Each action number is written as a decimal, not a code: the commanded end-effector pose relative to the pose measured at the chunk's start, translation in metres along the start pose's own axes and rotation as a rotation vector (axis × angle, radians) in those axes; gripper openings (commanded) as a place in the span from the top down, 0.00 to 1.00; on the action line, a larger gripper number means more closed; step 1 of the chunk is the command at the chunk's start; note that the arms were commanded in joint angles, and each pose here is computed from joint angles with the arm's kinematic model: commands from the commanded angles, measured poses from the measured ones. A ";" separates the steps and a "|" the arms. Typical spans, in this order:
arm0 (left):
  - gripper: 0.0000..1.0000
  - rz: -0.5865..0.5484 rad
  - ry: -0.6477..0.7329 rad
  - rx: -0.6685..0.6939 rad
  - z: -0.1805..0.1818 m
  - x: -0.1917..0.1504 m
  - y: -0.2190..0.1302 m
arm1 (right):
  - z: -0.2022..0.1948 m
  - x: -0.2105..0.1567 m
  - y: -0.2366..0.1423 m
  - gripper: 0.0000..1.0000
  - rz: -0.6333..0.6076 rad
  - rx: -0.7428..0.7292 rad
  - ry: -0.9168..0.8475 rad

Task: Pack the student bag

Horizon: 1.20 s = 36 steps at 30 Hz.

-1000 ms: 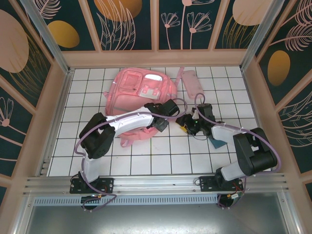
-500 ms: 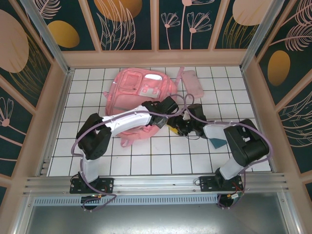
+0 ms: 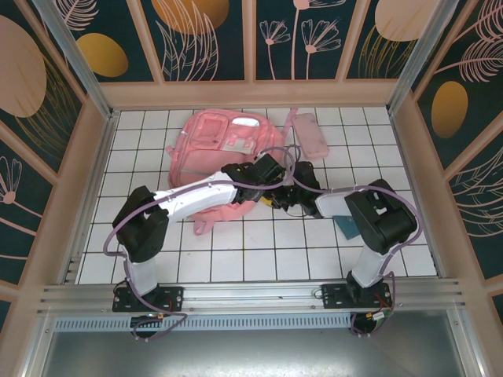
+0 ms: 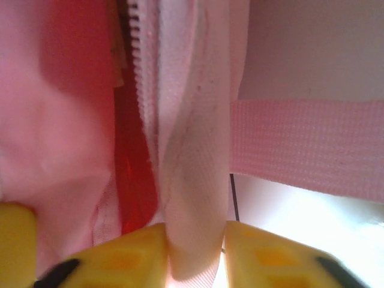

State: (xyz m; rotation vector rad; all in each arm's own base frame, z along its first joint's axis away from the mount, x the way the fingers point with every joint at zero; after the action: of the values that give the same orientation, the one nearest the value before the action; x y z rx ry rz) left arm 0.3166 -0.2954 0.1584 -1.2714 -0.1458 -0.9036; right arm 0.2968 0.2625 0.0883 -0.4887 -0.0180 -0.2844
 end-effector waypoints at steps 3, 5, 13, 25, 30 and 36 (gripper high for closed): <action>1.00 -0.190 -0.188 0.245 0.056 0.027 -0.027 | 0.024 -0.012 -0.011 0.91 0.020 0.108 -0.134; 1.00 -0.203 -0.210 0.249 0.060 0.027 -0.027 | 0.036 -0.021 -0.023 0.93 0.027 0.182 -0.194; 1.00 -0.154 -0.234 0.178 0.050 0.017 -0.006 | 0.079 -0.041 -0.053 0.93 0.061 0.374 -0.377; 1.00 -0.092 -0.318 0.043 0.051 0.010 0.010 | 0.092 -0.042 -0.070 0.88 0.013 0.434 -0.446; 1.00 -0.093 -0.320 -0.084 0.040 0.017 -0.001 | 0.067 -0.022 -0.057 0.75 -0.062 0.242 -0.304; 1.00 -0.079 -0.284 -0.144 0.031 0.007 0.002 | 0.057 0.001 -0.054 0.49 -0.181 0.122 -0.127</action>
State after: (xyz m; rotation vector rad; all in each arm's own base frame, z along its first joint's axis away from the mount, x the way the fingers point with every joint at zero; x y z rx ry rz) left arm 0.3317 -0.2664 0.1544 -1.4693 -0.3126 -0.7631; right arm 0.2674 0.2482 0.1588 -0.3376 -0.2660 -0.3133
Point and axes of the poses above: each hand's point on the last joint's axis, 136 mm out from that joint toward the fingers, its own y axis out along the fingers, its own z axis along the line the jaws close on, x = y × z, the point moved 4 cm from there along -y, back along the fingers, and after that the axes turned 2 degrees about -y, right-handed, at the moved point
